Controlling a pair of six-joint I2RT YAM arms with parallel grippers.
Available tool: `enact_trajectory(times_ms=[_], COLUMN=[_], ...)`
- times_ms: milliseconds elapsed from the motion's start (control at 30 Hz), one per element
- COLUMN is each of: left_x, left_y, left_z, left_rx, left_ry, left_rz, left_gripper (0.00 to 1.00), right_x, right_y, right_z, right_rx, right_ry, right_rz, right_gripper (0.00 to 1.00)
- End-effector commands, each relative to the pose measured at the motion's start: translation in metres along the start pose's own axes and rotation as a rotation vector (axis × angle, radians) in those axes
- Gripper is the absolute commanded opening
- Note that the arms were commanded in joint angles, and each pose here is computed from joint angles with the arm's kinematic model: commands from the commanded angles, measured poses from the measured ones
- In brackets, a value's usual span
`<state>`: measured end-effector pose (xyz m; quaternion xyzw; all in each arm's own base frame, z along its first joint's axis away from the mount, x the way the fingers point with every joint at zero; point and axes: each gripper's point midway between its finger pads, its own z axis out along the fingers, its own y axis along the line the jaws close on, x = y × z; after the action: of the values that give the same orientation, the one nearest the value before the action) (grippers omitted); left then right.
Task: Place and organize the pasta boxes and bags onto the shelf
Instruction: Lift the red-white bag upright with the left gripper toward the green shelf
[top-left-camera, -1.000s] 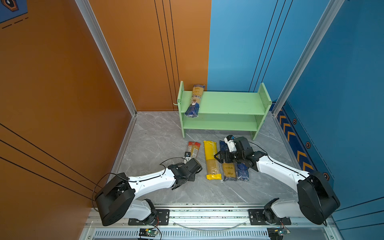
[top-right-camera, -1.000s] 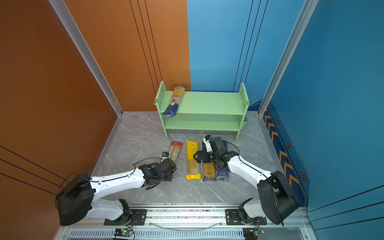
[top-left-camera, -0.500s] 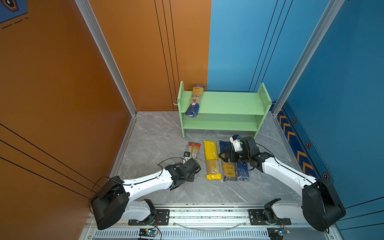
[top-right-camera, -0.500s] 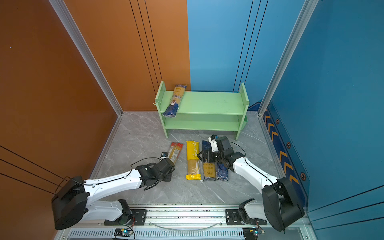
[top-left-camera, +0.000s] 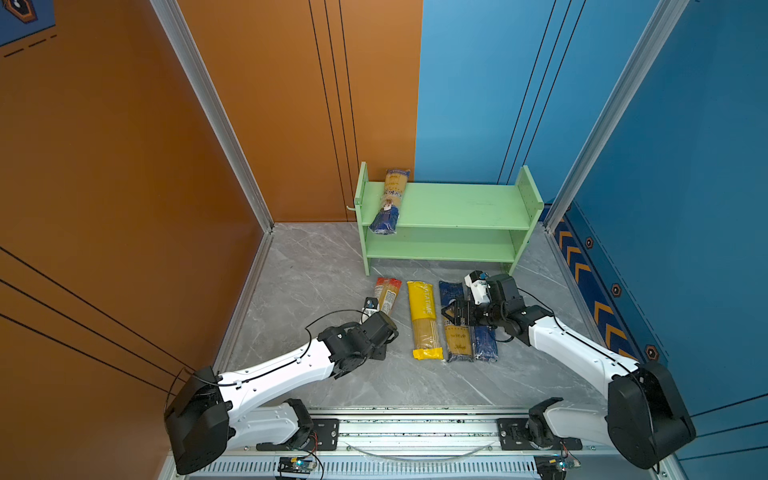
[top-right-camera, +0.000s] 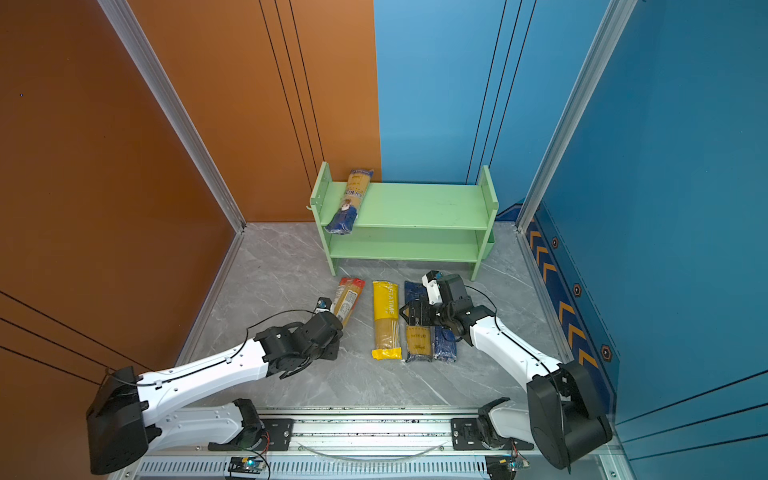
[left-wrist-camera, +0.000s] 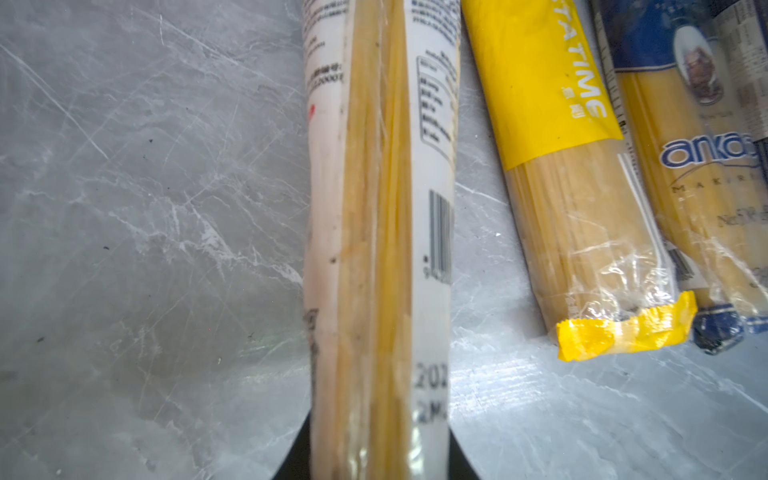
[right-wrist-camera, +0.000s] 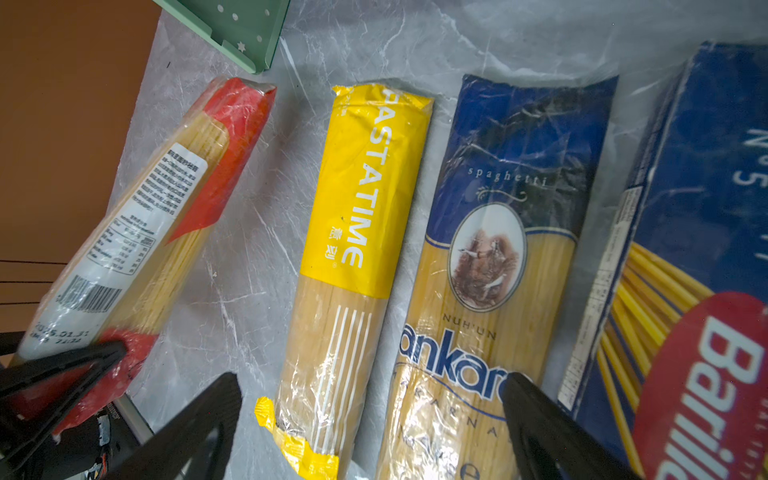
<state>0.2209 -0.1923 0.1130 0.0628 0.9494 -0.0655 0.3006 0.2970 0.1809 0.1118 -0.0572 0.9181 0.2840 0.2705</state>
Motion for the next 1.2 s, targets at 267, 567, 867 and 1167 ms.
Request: enact_trajectory(times_ms=[267,567,867,1167], left_x=[-0.062,-0.083,-0.108,-0.135], left_y=[-0.041,-0.063,-0.083,-0.106], left_z=[-0.069,-0.109,-0.142,-0.173], left_rx=[0.166,0.31,0.428,0.562], left_ry=[-0.173,-0.231,-0.323,-0.427], left_rz=[0.036,0.04,0.025,-0.002], left_gripper=[0.0,0.0,0.0,0.0], right_x=[0.007,0.006,0.009,0.012], right_y=[-0.013,-0.024,-0.028,-0.03], right_z=[-0.006,-0.01,-0.012,-0.012], right_rx=[0.02,0.042,0.051,0.057], right_ry=[0.007,-0.008,-0.01,-0.011], right_rz=[0.024,0.053,0.066,0.074], right_gripper=[0.96,0.96,0.96,0.96])
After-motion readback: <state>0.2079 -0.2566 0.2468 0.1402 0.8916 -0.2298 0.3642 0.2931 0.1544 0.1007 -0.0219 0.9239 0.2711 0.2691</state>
